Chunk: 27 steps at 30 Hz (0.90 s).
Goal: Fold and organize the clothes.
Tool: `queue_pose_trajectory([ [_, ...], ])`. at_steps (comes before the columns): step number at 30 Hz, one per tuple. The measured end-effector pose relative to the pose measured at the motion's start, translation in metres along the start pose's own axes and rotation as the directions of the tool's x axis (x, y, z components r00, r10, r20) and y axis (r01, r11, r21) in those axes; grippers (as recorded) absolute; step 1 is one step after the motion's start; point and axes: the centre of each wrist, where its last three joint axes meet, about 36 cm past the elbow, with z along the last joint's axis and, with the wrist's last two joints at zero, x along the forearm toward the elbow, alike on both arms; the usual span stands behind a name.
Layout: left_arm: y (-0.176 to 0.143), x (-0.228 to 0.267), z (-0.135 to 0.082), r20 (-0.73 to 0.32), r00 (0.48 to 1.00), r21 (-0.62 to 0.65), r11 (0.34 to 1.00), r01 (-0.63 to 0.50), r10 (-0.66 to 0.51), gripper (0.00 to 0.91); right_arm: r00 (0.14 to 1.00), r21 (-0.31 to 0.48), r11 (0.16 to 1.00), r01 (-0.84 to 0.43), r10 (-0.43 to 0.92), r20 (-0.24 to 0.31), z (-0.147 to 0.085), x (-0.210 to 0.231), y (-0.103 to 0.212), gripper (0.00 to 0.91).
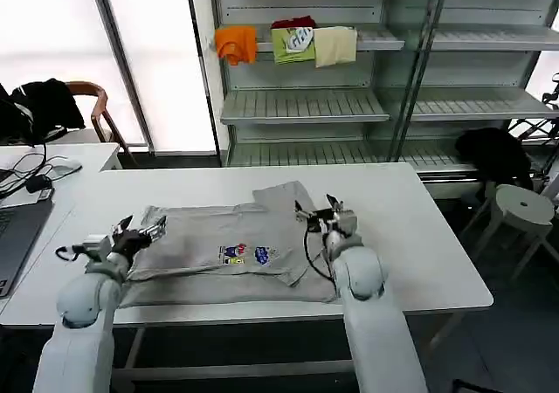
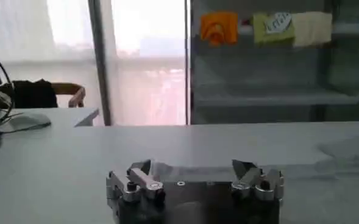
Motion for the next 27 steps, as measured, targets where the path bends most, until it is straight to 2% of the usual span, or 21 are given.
queue_pose_trajectory([
  [9,0.017,-0.047,-0.014,-0.061,0.998,-0.042,0.999,0.017,-0.019,0.907,0.997,-0.015,0.999,0.032,-0.033,-0.065,0.011,-0.056,-0.016,0.907],
  [16,0.032,-0.064,-0.016,-0.121,0.992,-0.049,0.998,0.03,-0.035,0.907,0.992,-0.049,0.997,0.065,-0.069,-0.102,0.015,-0.074,-0.02,0.907],
  [26,0.043,-0.07,-0.013,-0.176,0.984,-0.05,0.998,0.033,-0.041,0.907,0.988,-0.055,0.997,0.061,-0.068,-0.136,0.02,-0.088,-0.022,0.907],
  [27,0.044,-0.071,-0.012,-0.182,0.982,-0.049,0.998,0.034,-0.042,0.907,0.988,-0.054,0.997,0.06,-0.067,-0.139,0.021,-0.088,-0.022,0.756],
])
